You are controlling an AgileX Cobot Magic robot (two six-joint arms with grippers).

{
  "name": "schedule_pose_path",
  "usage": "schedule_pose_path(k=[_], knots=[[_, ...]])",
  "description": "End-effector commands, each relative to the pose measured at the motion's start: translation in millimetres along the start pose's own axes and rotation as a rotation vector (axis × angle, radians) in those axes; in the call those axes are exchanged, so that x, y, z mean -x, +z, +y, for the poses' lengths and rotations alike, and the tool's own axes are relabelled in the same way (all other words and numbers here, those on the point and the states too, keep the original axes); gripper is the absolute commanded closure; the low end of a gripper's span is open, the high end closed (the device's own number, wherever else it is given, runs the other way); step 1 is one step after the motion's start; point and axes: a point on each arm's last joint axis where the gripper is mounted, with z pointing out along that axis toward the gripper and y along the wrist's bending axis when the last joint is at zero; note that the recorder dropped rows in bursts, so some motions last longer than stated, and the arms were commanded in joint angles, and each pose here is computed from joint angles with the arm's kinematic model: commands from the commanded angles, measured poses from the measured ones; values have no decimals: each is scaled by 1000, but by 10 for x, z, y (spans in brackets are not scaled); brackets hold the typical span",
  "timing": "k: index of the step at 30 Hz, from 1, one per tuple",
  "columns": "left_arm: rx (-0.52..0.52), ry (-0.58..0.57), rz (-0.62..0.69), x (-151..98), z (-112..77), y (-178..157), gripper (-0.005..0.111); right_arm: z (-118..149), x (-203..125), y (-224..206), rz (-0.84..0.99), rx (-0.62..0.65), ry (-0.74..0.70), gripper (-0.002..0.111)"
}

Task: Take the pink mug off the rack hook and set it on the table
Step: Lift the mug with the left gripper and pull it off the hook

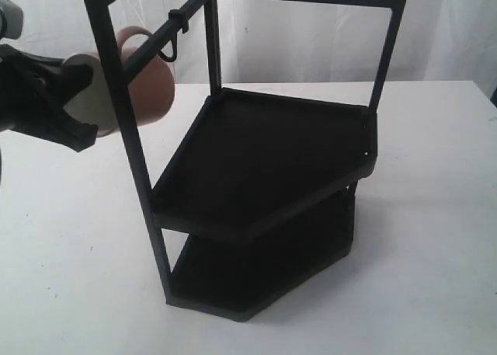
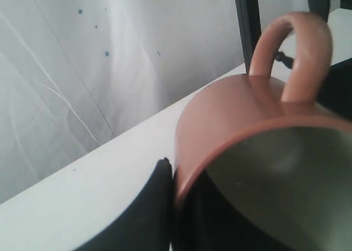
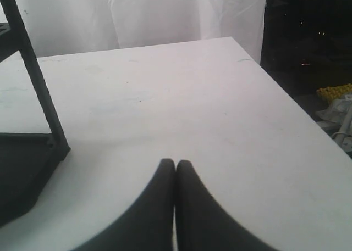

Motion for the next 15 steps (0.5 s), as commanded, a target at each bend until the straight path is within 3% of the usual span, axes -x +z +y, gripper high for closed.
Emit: schedule_pose_path(k=[1,3,6,11,15], knots=[[19,-4,-76,144,23,-174,107,-7,-3,0,-10,-10,2,108],[26,-1,-40,124,31,-204,107,-7,-3,0,-10,-10,2,108],[38,53,147,-42,45,-224,107,-7,-3,0,-10,-10,2,108],[58,61,235,-79,70,-360,107,-7,-3,0,-10,-10,2,108],[98,20,152,73,103,-676,107,-7,-3,0,-10,-10,2,108]])
